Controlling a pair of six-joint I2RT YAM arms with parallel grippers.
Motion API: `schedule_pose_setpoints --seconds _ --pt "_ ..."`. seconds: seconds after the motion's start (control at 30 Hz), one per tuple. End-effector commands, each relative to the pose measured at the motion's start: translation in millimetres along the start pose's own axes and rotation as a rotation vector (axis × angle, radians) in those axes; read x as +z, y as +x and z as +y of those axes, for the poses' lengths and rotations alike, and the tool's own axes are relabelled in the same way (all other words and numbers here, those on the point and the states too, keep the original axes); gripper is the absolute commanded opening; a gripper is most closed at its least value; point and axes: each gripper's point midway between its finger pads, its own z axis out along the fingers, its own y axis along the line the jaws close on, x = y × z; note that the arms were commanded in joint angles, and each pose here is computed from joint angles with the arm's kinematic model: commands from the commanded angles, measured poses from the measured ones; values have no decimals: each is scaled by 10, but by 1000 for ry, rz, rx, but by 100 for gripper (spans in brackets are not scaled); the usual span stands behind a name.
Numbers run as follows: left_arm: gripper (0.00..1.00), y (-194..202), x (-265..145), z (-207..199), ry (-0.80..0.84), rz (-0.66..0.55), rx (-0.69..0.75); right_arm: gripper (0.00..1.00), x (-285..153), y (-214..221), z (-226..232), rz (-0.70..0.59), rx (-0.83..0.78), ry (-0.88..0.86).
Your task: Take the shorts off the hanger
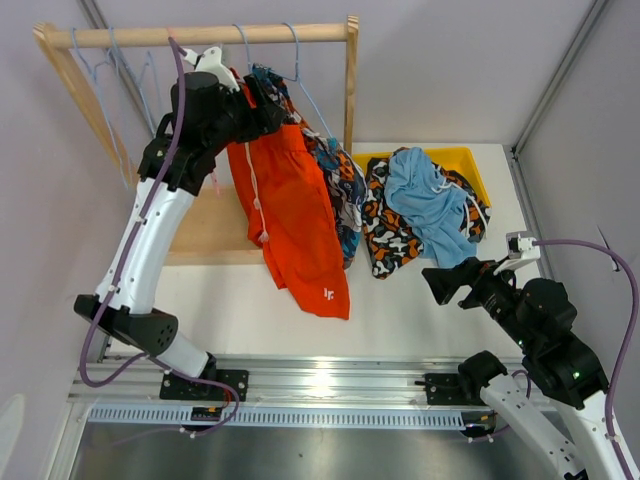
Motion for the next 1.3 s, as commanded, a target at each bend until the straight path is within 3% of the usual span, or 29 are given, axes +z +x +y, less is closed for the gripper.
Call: schedule_pose_setpoints --seconds 0.0,0.2,0.5,0.57,0.67,0.7,0.77,1.07,1.27 --pt "72 -221 17 -104 11 -79 -12 99 -48 -88 71 -26 -17 -30" --pt "69 -440 -43 -198 24 -126 -13 99 -25 -77 73 -23 -19 -33" --pt "66 -387 147 -180 10 -102 -10 99 -21 -85 70 -26 -22 -33" --pt "58 -329 195 -147 1 -90 -10 100 -16 -75 72 -21 -23 -36" --pt "28 -289 233 -106 -16 -83 -14 99 -5 -77 70 -21 -21 -36" --pt "10 -261 264 -82 -27 -75 -16 99 -6 -76 71 -22 -22 -38" --pt "2 -271 251 -52 -49 -73 -22 99 2 -80 63 -23 -22 -36" --pt "0 -672 -246 -179 -42 -143 1 99 43 -126 117 -24 -39 -67" --pt "0 -1059 -822 -408 51 -264 -20 99 93 -678 661 -82 -60 -245"
